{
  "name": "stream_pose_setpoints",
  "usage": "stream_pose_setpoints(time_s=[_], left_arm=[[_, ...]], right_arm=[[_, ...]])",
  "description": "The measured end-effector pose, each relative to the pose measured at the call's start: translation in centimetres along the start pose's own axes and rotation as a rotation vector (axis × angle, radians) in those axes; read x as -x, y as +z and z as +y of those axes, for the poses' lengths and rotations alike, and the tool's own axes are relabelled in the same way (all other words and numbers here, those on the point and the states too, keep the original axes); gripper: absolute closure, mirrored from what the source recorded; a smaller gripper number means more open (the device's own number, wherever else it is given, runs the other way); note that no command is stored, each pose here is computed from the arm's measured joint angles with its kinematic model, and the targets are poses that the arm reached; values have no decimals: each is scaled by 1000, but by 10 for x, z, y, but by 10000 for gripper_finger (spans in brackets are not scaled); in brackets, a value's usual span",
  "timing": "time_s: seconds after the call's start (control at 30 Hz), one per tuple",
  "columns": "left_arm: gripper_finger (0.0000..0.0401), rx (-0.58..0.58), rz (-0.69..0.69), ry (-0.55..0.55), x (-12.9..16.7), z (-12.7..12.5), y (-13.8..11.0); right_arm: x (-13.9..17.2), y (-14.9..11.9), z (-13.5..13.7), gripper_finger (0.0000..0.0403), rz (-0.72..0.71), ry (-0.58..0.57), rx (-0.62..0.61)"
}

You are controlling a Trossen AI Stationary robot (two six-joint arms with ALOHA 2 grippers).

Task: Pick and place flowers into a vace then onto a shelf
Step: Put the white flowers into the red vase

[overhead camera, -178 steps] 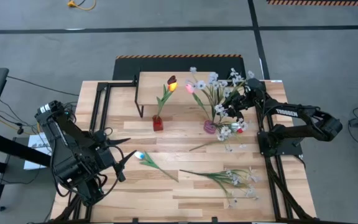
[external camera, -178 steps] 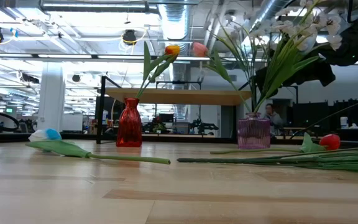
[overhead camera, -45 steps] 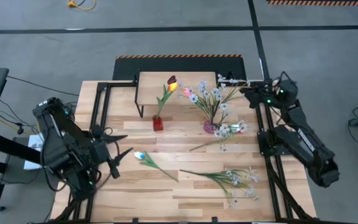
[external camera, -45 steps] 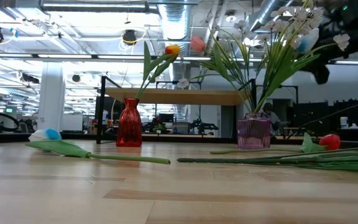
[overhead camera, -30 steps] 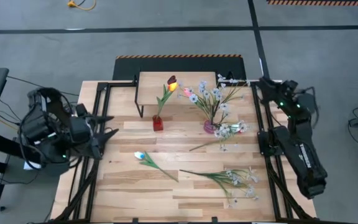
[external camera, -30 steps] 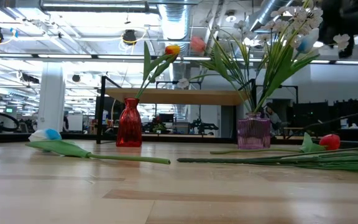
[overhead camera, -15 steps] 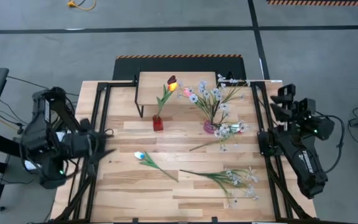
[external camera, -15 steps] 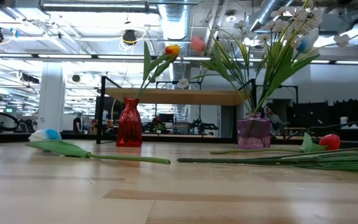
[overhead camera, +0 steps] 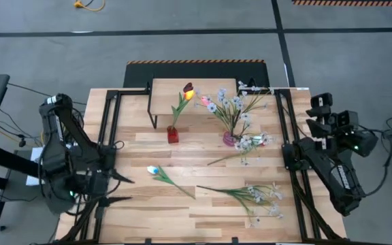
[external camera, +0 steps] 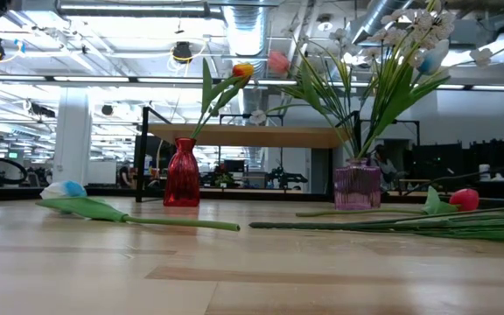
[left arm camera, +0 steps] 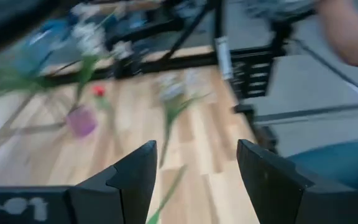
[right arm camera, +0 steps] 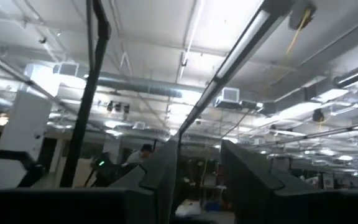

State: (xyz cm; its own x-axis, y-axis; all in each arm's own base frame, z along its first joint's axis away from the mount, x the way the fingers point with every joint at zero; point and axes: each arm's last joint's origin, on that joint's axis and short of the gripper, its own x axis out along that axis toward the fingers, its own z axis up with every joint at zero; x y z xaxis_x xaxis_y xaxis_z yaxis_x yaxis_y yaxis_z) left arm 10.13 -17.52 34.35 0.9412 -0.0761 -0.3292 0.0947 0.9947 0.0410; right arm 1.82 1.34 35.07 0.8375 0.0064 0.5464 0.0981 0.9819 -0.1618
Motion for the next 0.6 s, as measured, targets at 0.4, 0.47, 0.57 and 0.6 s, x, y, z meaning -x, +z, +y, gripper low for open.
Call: stream_pose_setpoints(time_s=[0.4,0.47,0.57,0.6], left_arm=[[189,-28,-120,-44,21,74,33],[189,-31,-131,-28,24,83,30],[189,-6,-148,-5,26,94,23],[189,3,-153,9,26,97,20]], right_arm=[[-36,37,-17,285,257,80,-103],[-39,43,-16,285,257,70,-48],[-45,54,-14,285,253,54,28],[-47,57,-15,285,254,45,45]])
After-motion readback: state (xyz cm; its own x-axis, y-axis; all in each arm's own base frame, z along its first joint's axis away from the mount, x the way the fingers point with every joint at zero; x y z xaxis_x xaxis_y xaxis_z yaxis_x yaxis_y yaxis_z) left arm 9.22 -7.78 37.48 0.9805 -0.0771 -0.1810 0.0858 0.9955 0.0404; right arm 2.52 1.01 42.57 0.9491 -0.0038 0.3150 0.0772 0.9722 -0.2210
